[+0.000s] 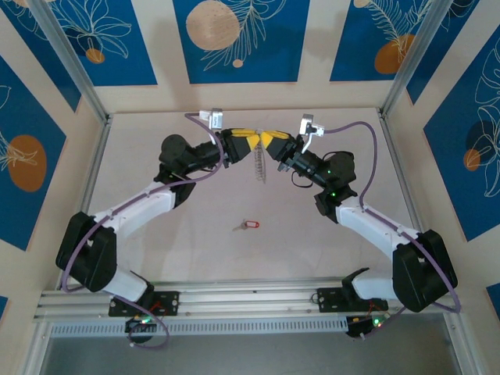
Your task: Put the keys on the keyring
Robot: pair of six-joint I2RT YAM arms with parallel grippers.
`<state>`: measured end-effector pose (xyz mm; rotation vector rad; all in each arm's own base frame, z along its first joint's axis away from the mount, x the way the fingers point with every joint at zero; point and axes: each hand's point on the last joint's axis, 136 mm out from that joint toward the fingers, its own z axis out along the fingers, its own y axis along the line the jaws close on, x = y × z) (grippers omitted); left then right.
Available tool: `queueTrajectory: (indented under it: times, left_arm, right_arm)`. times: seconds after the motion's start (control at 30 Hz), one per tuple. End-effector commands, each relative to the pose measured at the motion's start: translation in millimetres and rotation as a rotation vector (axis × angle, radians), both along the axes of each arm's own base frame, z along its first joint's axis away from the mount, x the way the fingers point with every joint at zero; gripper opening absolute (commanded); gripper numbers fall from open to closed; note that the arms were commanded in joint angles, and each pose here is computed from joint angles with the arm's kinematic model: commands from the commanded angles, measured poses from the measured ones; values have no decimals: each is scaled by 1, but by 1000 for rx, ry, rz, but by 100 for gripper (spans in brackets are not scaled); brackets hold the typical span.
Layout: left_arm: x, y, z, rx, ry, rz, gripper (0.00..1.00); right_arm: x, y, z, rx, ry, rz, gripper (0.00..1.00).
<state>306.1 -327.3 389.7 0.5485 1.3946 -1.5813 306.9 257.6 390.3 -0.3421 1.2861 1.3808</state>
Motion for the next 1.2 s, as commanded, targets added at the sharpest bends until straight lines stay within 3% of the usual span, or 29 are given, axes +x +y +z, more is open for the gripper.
queueTrajectory:
  times: [0.0, 0.53, 0.93, 1.07, 1.17]
  left_arm:
    - [-9, -4, 23, -42, -85, -29, 34]
    - [-9, 2, 31, -63, -123, 17, 34]
    - [-10, -1, 30, -64, -125, -3, 2]
    - [-12, -2, 30, -48, -136, -15, 0]
    - [-15, -3, 28, 4, -158, -16, 0]
  right_arm:
    - [-3, -3, 10, 31, -32, -15, 0]
    - [0, -5, 1, 24, -5, -23, 0]
    - [1, -5, -1, 20, 1, -19, 0]
    - [0, -5, 0, 9, 1, -10, 0]
    - [5, -17, -3, -14, 37, -43, 32]
